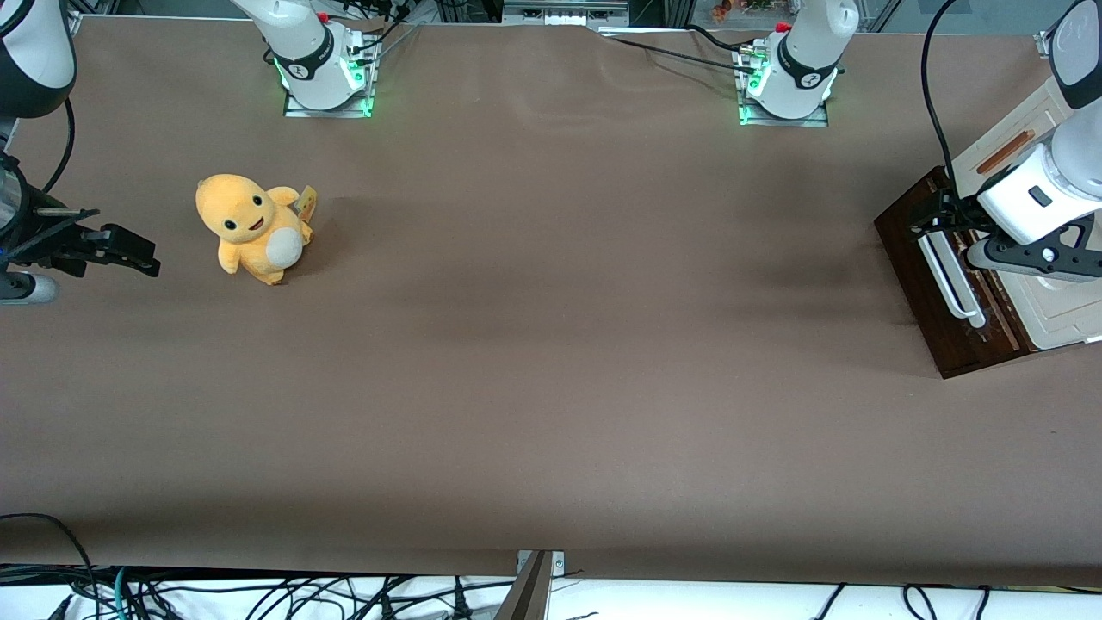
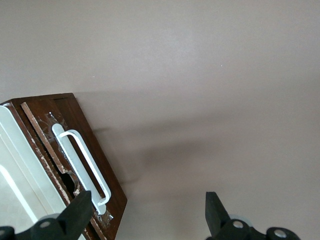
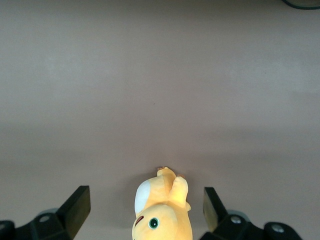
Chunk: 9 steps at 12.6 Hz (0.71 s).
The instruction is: Open lower drawer with left arm only
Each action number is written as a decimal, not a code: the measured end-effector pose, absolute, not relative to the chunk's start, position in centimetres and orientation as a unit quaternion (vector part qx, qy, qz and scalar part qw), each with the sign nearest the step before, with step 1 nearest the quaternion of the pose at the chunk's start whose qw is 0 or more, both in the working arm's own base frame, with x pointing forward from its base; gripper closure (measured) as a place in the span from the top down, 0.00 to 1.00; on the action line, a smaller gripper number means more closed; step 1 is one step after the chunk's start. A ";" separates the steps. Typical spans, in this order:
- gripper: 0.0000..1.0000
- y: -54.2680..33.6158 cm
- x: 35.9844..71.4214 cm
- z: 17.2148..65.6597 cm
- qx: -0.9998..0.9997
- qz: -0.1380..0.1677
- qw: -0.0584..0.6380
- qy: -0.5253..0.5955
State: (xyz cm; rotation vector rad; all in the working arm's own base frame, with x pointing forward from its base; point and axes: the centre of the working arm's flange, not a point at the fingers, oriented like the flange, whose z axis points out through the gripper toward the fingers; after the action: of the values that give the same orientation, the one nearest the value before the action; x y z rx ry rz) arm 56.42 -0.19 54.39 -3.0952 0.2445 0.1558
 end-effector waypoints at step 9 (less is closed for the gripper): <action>1.00 -3.7 59.2 41.3 -0.986 0.144 0.064 -0.060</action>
State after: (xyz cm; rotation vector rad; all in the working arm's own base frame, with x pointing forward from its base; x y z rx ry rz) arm 59.17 -3.68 41.26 -2.9756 -0.1817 0.4342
